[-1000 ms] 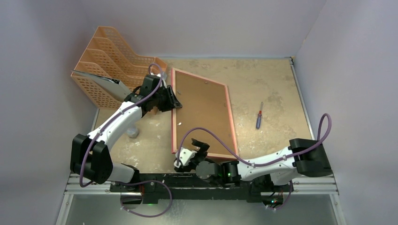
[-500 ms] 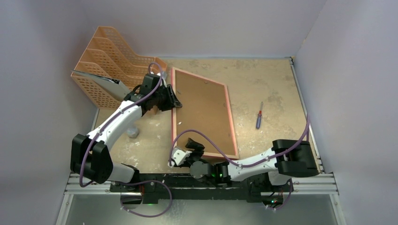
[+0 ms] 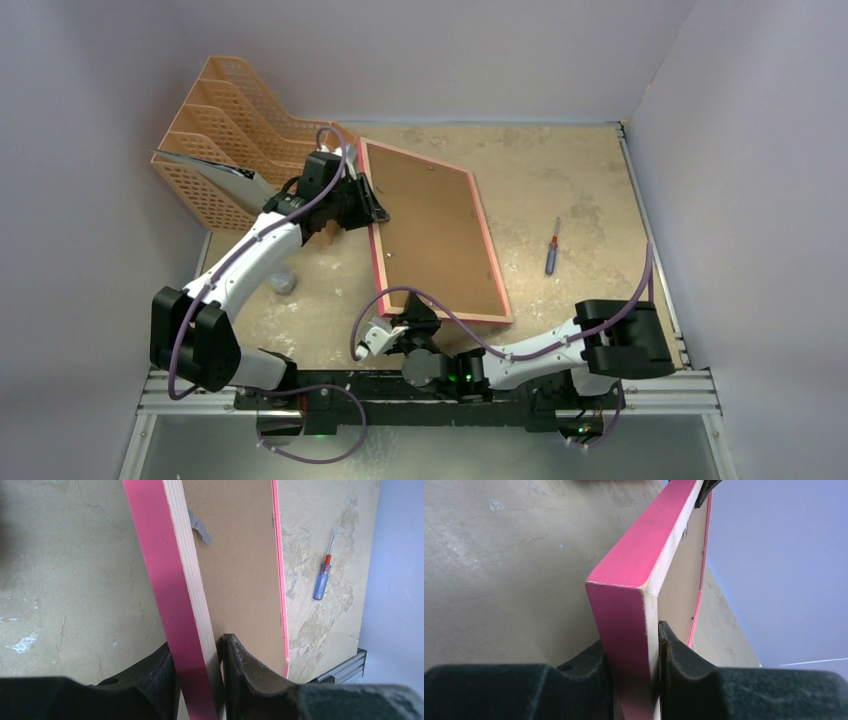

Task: Take the photo out of the frame
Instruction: Turn over the photo frame at the center of the board.

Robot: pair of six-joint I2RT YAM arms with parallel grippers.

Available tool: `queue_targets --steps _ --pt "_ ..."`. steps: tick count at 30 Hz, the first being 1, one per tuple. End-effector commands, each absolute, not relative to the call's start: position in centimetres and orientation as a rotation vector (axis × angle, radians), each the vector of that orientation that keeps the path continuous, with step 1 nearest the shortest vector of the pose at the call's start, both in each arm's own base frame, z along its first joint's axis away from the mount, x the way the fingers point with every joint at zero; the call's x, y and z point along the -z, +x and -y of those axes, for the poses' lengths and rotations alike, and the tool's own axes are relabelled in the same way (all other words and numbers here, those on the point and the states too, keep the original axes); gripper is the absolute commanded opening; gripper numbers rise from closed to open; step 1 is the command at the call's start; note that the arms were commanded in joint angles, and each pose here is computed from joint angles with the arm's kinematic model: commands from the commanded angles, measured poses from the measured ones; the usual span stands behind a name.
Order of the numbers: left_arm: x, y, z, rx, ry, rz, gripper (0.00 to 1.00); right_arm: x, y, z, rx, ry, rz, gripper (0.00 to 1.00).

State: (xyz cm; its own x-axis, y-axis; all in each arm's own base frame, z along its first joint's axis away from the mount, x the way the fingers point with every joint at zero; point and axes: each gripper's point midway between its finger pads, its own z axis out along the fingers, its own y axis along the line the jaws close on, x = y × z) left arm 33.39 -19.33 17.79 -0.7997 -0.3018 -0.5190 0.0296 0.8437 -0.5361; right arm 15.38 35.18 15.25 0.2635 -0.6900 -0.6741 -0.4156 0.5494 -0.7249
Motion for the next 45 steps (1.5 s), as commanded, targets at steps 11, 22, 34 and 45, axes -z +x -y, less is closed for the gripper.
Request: queue_targets --steps 11,22,34,45 --pt "-22.4 33.7 17.7 0.651 -0.133 -2.264 0.73 -20.4 15.4 -36.1 -0.208 -0.565 -1.531 0.00" --pt "-33.4 32.4 18.9 0.877 -0.073 -1.904 0.91 -19.8 15.2 -35.5 -0.277 -0.439 -1.617 0.00" --pt "-31.8 31.5 10.4 0.494 -0.458 -1.860 0.91 -22.5 14.6 -35.5 -0.493 -0.267 -1.653 0.00" --pt "-26.6 31.0 10.7 0.460 -0.453 -1.979 0.91 -27.3 14.1 -33.6 -0.738 -0.104 -1.590 0.00"
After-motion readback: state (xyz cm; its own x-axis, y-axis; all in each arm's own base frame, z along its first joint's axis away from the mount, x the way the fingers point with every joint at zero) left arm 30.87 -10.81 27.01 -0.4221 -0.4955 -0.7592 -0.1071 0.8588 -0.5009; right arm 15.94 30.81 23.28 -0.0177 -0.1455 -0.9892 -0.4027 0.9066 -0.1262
